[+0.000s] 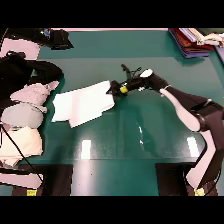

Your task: Fold the shirts.

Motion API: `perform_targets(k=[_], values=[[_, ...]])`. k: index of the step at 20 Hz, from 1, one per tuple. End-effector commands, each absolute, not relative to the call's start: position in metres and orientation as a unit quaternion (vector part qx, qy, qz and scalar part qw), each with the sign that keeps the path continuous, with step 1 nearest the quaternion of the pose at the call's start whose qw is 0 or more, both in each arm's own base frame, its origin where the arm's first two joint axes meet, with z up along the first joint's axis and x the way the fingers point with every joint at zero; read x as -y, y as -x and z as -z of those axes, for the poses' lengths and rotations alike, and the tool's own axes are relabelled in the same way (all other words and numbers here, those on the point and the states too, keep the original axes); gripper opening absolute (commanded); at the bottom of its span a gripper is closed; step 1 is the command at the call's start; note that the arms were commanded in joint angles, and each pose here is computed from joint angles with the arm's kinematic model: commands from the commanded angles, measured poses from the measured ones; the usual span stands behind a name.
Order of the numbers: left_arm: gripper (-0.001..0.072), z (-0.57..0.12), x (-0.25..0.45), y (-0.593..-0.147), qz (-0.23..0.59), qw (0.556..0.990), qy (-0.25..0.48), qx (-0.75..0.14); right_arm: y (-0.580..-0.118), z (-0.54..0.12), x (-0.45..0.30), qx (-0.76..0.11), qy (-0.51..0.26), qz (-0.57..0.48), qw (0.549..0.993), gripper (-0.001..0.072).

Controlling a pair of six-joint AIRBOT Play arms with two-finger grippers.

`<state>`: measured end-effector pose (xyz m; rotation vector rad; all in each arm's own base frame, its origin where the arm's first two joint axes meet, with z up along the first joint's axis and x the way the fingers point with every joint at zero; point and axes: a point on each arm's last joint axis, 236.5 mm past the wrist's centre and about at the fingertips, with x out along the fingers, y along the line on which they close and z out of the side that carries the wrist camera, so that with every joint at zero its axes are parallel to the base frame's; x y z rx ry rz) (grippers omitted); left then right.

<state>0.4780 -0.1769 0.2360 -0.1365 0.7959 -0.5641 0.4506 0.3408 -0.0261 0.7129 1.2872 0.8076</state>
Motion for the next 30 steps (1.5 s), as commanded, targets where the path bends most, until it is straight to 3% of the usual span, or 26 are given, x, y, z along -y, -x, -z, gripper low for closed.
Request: perform_targets(k=[1, 7, 13, 19, 25, 26, 28, 29, 30], values=[[0.0027, -0.236, 0.192, -0.472, 0.286, 0.876, 0.062, -0.384, -0.478, 0.014, -0.252, -0.539, -0.29, -0.281, 0.739, 0.0012], [0.0027, -0.247, 0.248, -0.458, 0.333, 0.873, 0.041, -0.355, -0.475, -0.046, 0.012, -0.453, -0.281, -0.058, 0.844, 0.0011], [0.0028, -0.257, 0.27, -0.457, 0.348, 0.877, 0.041, -0.328, -0.381, -0.103, 0.236, -0.321, -0.323, 0.186, 0.871, 0.0012], [0.0028, -0.257, 0.269, -0.457, 0.346, 0.878, 0.039, -0.328, -0.306, -0.077, 0.278, -0.31, -0.358, 0.275, 0.837, 0.0011], [0.0028, -0.255, 0.269, -0.456, 0.347, 0.877, 0.033, -0.331, -0.261, -0.066, 0.294, -0.395, -0.29, 0.322, 0.81, 0.0019], [0.0028, -0.254, 0.269, -0.456, 0.347, 0.877, 0.033, -0.332, -0.253, -0.075, 0.304, -0.399, -0.272, 0.336, 0.809, 0.014], [0.0028, -0.254, 0.268, -0.456, 0.346, 0.877, 0.032, -0.332, -0.239, -0.101, 0.328, -0.387, -0.238, 0.369, 0.811, 0.0611], [0.0028, -0.254, 0.268, -0.456, 0.346, 0.877, 0.032, -0.332, -0.233, -0.115, 0.339, -0.375, -0.23, 0.383, 0.812, 0.0674], [0.0028, -0.254, 0.268, -0.456, 0.347, 0.876, 0.03, -0.332, -0.228, -0.132, 0.347, -0.361, -0.227, 0.394, 0.814, 0.0674]])
